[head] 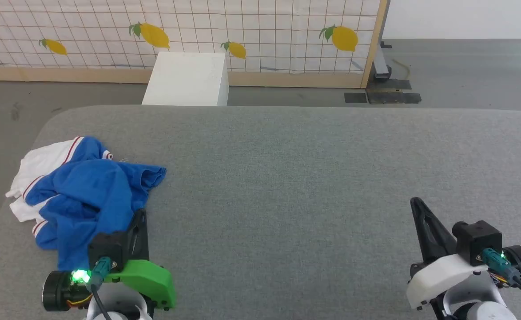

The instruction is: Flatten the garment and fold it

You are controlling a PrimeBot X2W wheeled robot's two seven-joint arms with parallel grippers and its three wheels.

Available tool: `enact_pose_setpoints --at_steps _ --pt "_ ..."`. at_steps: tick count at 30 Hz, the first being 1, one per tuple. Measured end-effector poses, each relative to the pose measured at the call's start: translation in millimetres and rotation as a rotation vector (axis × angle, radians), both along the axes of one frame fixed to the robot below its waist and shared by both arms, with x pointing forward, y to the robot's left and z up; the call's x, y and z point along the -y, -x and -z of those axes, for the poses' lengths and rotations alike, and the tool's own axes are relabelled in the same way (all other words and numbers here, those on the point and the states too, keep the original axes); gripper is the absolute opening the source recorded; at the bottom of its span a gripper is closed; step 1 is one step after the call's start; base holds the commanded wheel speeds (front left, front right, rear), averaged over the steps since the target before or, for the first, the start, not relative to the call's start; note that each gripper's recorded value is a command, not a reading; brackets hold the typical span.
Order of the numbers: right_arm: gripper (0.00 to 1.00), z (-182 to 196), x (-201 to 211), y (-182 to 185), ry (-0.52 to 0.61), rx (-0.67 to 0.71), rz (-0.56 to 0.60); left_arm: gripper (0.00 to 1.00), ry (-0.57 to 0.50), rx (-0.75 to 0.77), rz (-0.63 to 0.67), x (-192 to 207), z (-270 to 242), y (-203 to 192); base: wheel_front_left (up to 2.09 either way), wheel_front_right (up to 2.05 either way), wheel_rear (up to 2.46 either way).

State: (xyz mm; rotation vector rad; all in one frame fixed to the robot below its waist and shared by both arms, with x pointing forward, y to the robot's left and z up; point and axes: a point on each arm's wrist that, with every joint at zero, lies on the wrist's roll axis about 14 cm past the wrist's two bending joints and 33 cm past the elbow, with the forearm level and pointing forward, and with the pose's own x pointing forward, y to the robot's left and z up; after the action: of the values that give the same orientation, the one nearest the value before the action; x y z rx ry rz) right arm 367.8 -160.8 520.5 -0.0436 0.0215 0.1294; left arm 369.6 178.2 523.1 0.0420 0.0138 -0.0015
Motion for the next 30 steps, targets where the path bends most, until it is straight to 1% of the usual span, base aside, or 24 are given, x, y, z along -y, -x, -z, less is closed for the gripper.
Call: enact_pose_setpoints --at_steps 30 --pt "0.00 0.1 -0.1 0.0 0.000 0.000 0.000 0.00 0.000 0.000 0.000 0.0 0.1 0.0 0.00 0.00 0.00"
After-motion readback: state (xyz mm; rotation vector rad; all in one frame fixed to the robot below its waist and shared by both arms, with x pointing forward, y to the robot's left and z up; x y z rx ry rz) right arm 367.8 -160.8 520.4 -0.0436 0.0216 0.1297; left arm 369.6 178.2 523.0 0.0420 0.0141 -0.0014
